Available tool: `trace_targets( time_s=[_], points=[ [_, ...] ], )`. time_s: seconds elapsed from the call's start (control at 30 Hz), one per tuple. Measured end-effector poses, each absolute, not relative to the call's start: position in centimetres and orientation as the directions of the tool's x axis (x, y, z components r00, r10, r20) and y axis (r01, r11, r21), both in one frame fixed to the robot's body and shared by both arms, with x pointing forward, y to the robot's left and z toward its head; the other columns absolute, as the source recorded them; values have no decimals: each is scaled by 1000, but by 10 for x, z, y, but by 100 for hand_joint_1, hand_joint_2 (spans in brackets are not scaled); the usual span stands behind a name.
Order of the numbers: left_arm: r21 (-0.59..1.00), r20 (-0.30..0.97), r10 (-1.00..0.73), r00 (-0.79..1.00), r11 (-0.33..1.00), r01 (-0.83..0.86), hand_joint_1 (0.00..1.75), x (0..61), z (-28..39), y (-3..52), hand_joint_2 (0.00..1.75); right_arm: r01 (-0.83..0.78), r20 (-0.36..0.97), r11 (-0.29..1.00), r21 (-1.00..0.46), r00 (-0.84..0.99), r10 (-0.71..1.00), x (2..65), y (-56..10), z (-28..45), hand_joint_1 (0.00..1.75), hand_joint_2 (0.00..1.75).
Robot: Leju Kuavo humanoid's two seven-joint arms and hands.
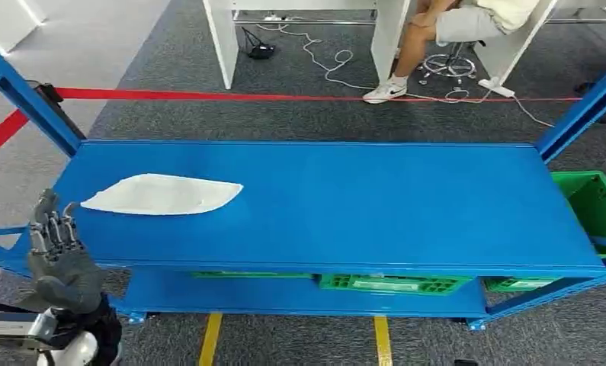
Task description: Take the parts from the cabinet and place them on the table.
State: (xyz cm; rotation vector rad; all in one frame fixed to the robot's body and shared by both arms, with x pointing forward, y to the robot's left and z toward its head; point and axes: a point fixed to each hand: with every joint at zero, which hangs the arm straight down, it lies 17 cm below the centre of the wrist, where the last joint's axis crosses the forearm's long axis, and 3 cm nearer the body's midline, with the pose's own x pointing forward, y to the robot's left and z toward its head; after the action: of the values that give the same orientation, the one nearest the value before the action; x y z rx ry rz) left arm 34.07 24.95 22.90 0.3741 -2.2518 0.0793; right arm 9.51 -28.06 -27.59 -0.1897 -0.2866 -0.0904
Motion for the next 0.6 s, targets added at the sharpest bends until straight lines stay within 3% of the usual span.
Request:
trace_targets(
  time_s=[0.6],
  points=[
    [68,758,-251,-602,948,-310,0,339,227,252,0,105,276,979,-177,960,-53,90,-280,-277,0,175]
  ],
)
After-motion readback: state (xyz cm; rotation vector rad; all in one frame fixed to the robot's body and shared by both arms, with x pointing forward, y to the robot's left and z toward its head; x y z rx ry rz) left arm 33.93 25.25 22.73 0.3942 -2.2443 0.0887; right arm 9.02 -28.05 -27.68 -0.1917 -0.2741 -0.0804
